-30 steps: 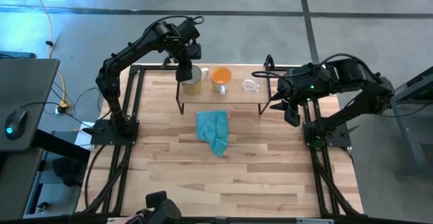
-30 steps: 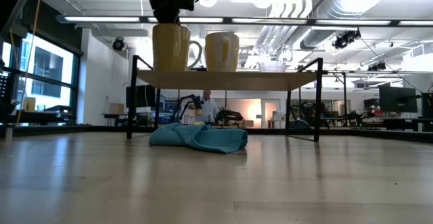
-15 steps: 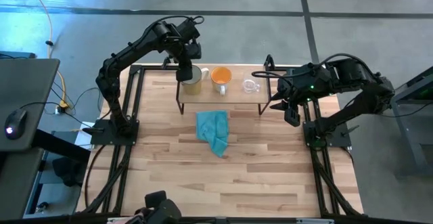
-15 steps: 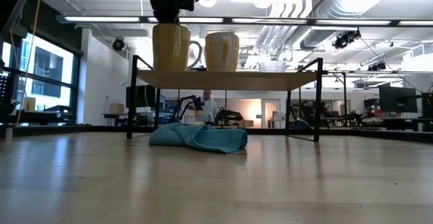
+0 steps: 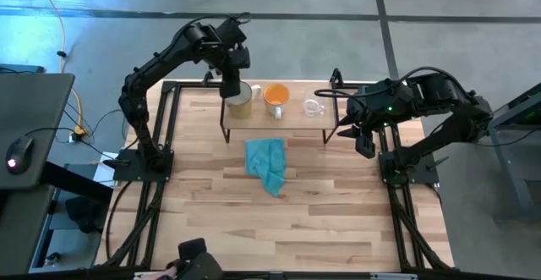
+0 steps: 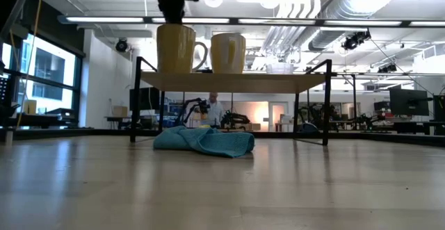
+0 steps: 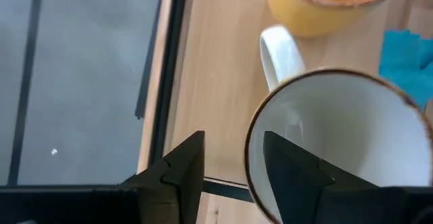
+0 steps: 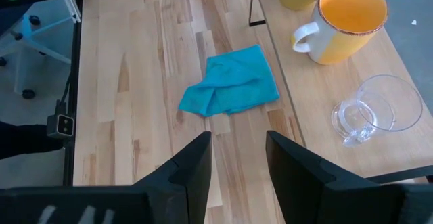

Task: Stack small to large cups/mugs on shelf
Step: Return to Home Position

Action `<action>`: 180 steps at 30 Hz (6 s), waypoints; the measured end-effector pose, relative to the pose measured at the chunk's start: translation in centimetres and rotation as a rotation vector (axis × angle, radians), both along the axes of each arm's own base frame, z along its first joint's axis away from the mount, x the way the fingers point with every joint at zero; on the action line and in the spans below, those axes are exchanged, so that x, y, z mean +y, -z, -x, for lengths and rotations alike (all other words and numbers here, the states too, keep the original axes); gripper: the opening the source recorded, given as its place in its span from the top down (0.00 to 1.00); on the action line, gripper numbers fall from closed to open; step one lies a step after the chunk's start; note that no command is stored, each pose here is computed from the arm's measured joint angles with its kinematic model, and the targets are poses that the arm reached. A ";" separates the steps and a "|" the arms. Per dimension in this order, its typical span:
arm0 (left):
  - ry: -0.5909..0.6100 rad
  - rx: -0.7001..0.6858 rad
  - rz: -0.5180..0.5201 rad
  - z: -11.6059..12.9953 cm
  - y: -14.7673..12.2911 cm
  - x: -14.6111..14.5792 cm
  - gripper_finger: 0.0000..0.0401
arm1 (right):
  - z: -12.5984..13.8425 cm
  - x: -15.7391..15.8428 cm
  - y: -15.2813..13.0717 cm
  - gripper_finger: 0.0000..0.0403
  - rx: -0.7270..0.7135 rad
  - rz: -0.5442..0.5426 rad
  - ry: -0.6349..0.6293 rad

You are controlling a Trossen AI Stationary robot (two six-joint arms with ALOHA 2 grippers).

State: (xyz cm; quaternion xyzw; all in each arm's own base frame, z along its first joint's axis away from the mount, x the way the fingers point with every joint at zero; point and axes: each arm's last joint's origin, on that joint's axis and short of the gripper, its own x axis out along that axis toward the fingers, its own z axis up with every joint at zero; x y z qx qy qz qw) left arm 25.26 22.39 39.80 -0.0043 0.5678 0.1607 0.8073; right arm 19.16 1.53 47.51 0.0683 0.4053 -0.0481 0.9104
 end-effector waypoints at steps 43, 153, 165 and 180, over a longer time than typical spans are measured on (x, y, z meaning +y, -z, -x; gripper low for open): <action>0.189 -1.117 -0.251 13.6 -19.6 -13.8 0.66 | 2.8 -2.2 -6.8 0.67 -0.613 0.451 0.047; 0.245 -1.274 -0.148 17.6 3.1 -21.9 0.66 | 9.7 -1.8 -4.6 0.67 -0.843 0.272 -0.010; 0.260 -1.140 -0.034 20.5 5.2 -22.1 0.66 | 9.0 -1.8 -4.5 0.67 -0.940 0.257 0.021; 0.217 -1.237 -0.061 24.2 6.0 -22.1 0.66 | 8.7 -1.9 -4.5 0.67 -0.942 0.223 0.049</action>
